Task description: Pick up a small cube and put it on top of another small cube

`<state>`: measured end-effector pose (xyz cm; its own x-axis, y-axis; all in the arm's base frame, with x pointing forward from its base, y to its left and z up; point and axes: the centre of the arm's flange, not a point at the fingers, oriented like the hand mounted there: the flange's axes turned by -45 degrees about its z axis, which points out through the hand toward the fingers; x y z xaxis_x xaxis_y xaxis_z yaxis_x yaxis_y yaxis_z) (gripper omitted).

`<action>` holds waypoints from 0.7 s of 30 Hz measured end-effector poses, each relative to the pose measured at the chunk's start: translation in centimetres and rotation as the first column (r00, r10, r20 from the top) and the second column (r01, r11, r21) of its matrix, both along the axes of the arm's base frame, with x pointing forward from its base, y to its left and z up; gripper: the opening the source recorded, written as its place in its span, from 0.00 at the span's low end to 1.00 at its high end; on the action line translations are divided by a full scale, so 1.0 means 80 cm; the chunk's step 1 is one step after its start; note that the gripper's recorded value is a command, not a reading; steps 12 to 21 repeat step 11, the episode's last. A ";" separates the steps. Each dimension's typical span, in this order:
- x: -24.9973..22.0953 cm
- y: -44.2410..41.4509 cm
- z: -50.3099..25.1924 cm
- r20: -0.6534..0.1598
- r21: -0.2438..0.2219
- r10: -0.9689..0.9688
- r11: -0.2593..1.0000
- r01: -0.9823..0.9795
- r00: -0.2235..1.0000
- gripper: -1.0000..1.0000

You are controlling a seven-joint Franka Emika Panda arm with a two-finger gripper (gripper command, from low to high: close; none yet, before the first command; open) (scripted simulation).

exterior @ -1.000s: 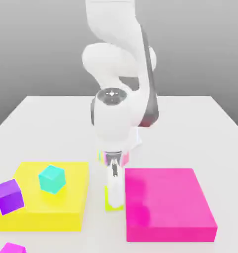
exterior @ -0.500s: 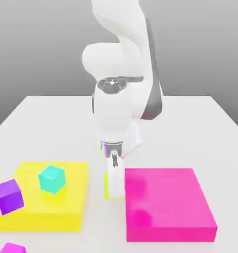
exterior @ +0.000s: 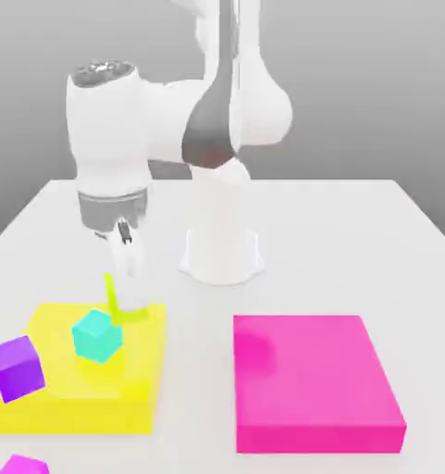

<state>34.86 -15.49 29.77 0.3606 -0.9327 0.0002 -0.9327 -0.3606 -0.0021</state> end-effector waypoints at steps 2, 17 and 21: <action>-0.006 -0.020 0.014 0.000 0.000 0.034 0.999 -0.034 0.999 0.00; -0.008 -0.029 -0.055 0.000 0.000 0.050 0.999 -0.050 0.999 1.00; -0.008 -0.029 -0.055 0.000 0.000 0.050 0.999 -0.050 0.999 1.00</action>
